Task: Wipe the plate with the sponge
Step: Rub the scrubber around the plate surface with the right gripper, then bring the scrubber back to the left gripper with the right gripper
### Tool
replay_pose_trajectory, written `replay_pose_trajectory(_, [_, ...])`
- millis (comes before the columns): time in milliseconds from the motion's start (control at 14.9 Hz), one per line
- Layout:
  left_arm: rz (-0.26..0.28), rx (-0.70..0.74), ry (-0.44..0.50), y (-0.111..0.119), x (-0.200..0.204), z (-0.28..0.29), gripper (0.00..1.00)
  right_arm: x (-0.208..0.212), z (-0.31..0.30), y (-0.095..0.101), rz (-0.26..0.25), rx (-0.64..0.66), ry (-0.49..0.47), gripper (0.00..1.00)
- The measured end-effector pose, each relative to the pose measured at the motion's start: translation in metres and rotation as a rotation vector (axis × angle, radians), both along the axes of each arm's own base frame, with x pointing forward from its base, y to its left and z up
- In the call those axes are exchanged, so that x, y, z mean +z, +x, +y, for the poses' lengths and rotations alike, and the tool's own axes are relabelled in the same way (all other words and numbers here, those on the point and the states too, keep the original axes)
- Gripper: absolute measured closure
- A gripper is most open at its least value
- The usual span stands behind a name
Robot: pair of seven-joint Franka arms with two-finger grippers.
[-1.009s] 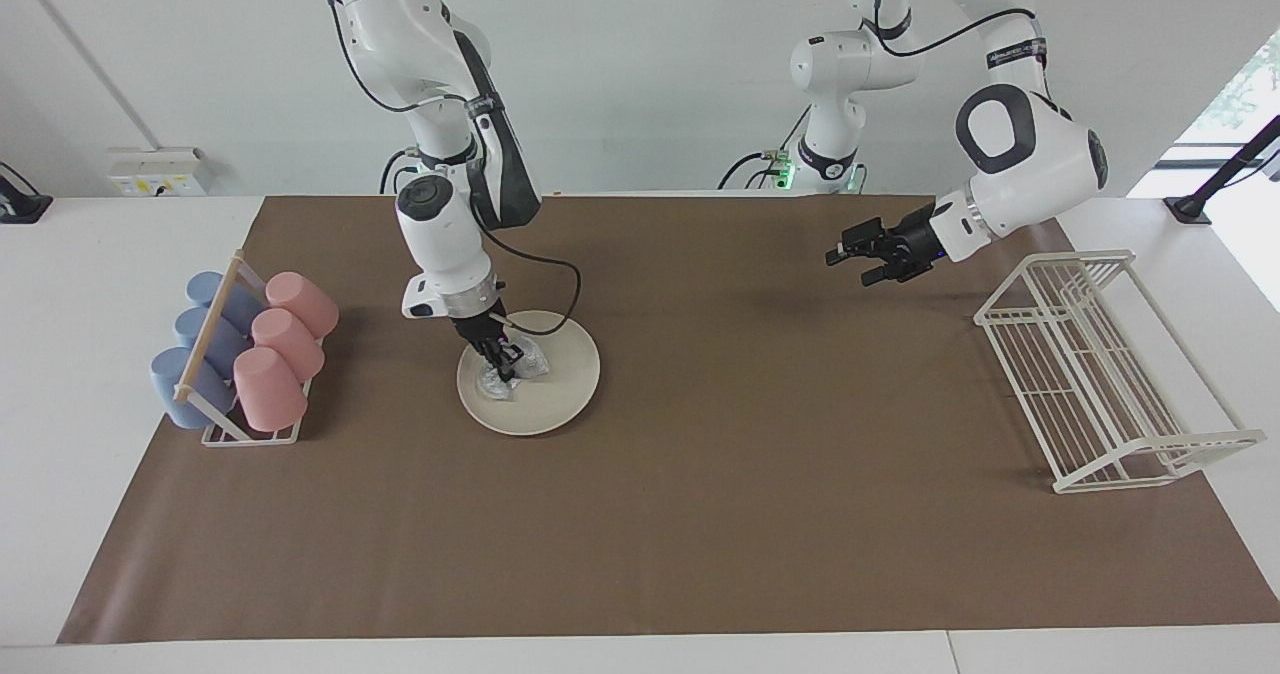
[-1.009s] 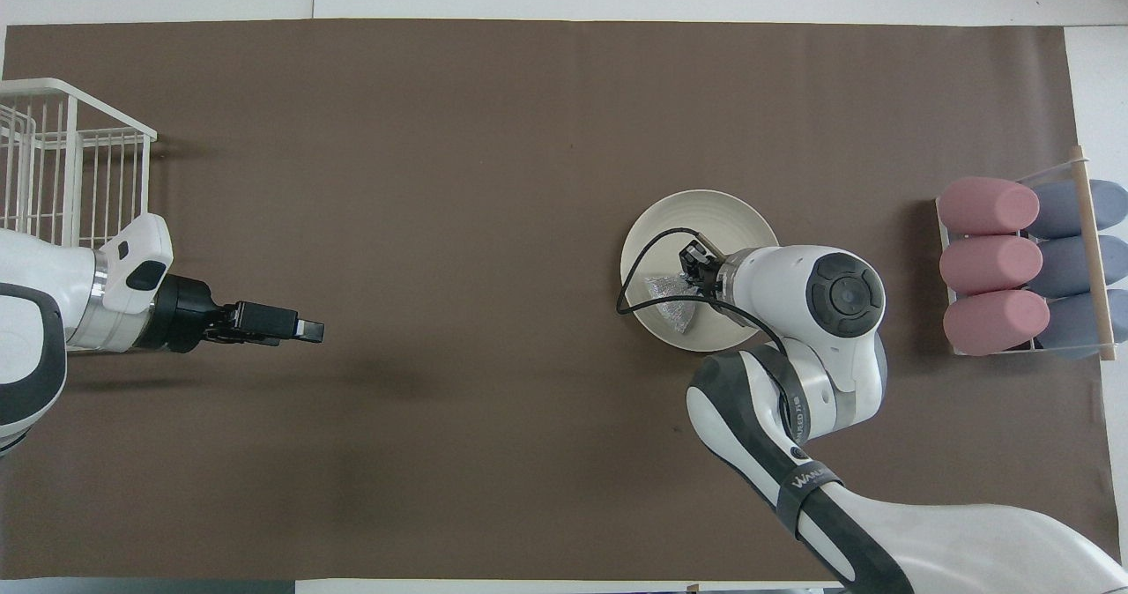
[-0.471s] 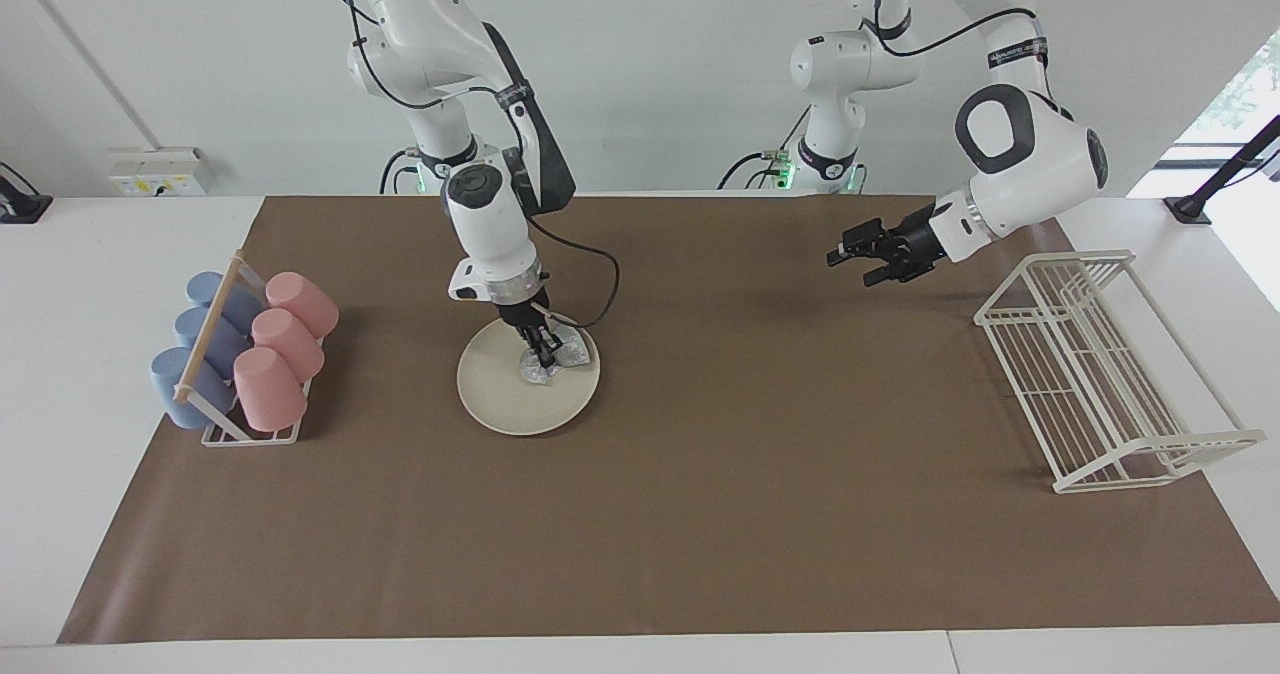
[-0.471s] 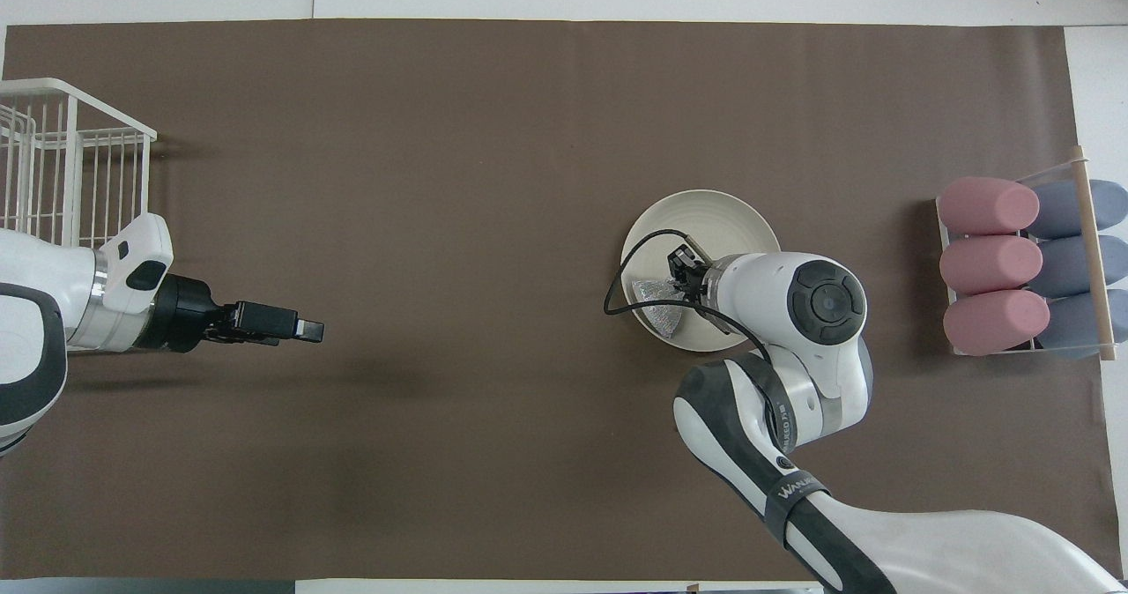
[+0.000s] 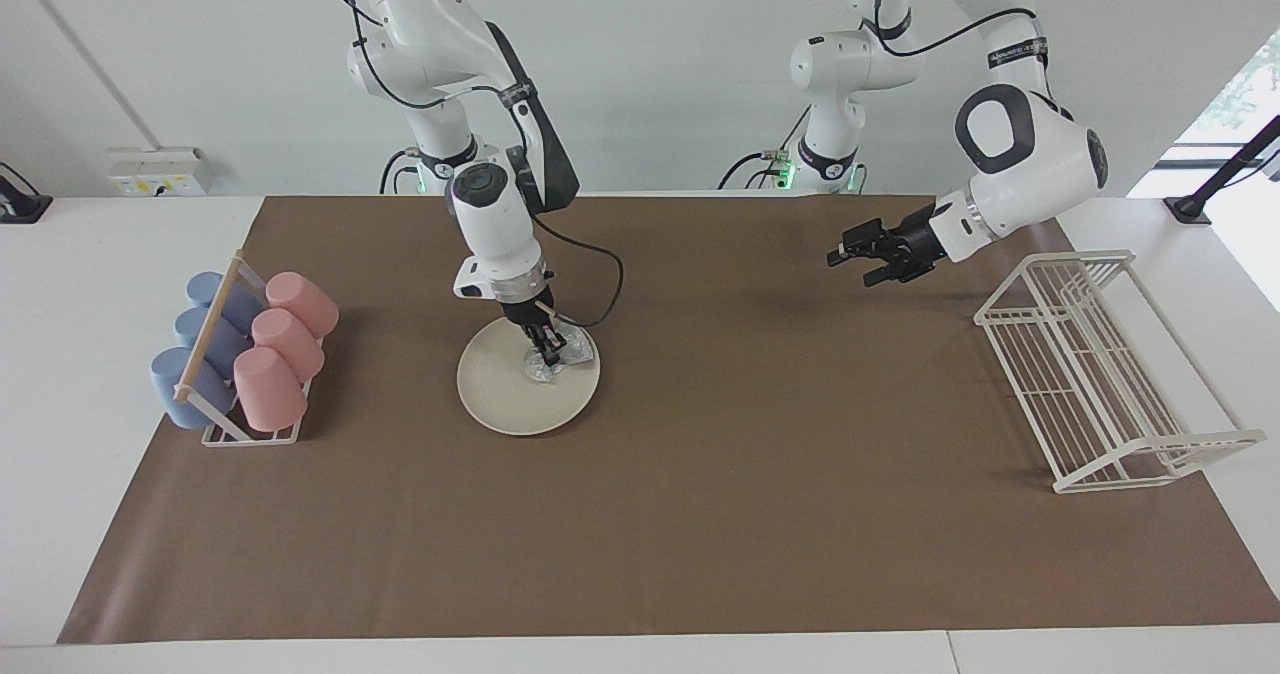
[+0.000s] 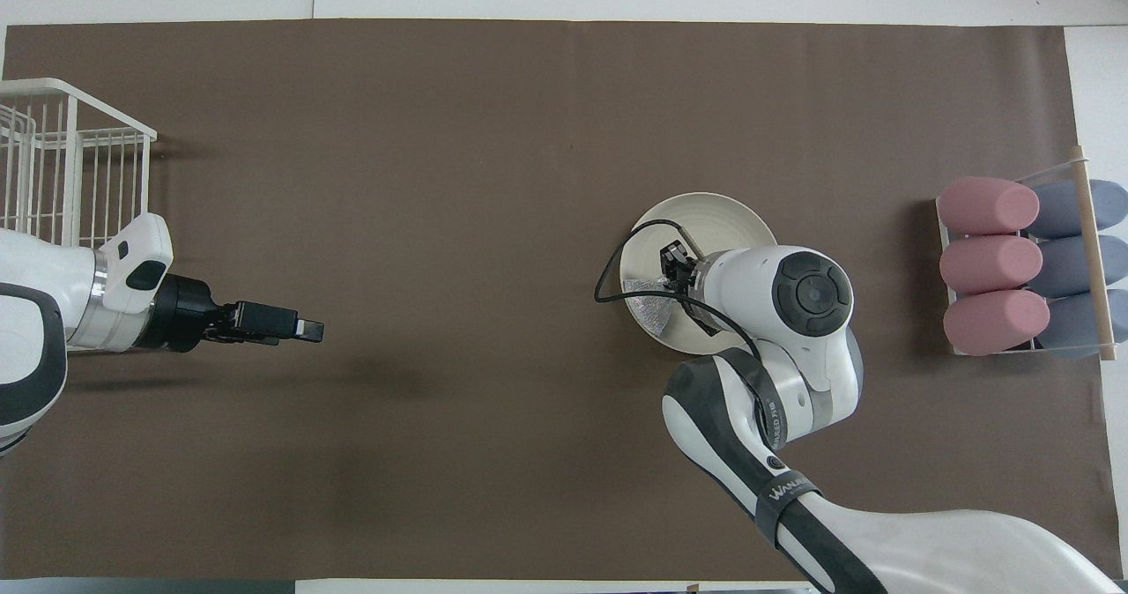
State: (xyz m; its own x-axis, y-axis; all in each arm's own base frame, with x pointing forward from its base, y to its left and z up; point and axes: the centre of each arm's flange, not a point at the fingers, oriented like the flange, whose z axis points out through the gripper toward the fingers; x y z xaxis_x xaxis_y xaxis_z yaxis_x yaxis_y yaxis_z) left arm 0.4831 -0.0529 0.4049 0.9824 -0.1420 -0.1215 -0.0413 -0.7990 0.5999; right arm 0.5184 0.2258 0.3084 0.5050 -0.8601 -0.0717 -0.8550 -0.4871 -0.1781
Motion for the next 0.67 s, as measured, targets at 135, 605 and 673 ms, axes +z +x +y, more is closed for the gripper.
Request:
replay_pose_trajectory(135, [0.000,0.000,0.000,0.000,0.000,0.000,0.00,0.017,0.008,0.011,0.020,-0.011,0.004,0.92])
replay_pose_trajectory(605, [0.029,0.089,-0.063,0.004,0.007,-0.005,0.00,0.090,0.077,0.018,0.075,-0.149,0.043,0.92])
replay_pose_trajectory(673, [0.033,0.114,-0.107,0.005,0.010,-0.008,0.00,0.102,0.091,0.015,0.087,-0.154,0.045,0.92])
